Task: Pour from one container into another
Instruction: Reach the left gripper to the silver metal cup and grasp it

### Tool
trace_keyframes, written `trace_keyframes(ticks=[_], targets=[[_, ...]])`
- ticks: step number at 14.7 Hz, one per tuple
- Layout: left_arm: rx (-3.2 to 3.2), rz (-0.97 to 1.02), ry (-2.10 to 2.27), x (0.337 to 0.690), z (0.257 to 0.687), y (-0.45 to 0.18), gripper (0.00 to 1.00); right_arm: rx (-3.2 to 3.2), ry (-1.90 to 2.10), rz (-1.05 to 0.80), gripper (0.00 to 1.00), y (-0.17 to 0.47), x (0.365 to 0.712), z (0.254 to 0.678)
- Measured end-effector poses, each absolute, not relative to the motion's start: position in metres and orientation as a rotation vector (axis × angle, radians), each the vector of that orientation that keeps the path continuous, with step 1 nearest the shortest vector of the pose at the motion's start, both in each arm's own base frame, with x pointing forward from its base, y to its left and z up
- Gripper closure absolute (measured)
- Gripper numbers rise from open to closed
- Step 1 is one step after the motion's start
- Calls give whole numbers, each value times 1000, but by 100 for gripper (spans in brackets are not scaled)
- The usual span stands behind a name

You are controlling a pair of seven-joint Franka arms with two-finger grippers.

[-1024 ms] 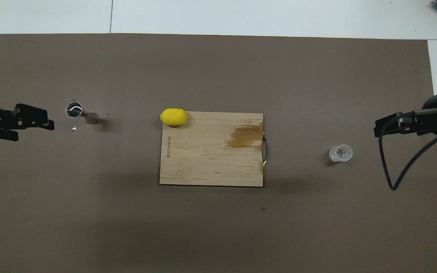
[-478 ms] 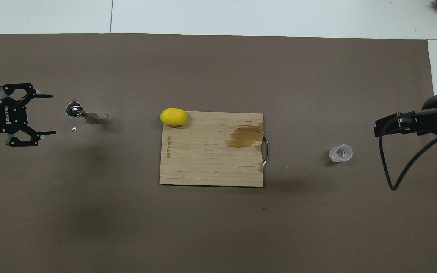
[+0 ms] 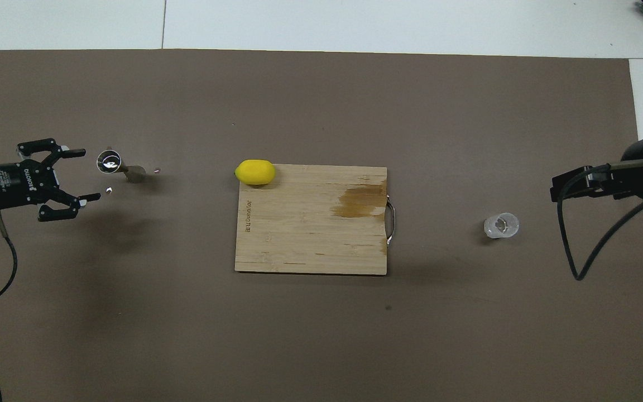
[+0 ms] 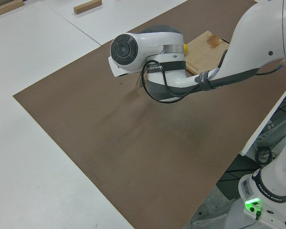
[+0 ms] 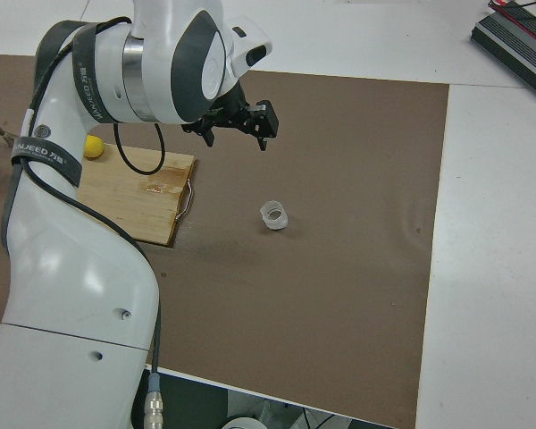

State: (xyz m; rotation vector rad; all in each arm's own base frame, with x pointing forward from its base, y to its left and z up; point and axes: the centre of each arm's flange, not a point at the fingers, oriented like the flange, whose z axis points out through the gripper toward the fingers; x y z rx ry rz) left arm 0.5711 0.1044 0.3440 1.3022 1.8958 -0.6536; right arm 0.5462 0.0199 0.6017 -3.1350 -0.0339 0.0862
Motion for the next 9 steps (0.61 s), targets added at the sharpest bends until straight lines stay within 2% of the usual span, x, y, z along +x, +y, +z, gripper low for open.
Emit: trace_keyframes(ticks=[3, 9], targets=[[1185, -701, 1892, 574, 326, 103, 0, -3135, -34, 86, 0, 20, 546, 602], [1173, -701, 1853, 575, 320, 99, 0, -3135, -34, 86, 0, 20, 546, 602]])
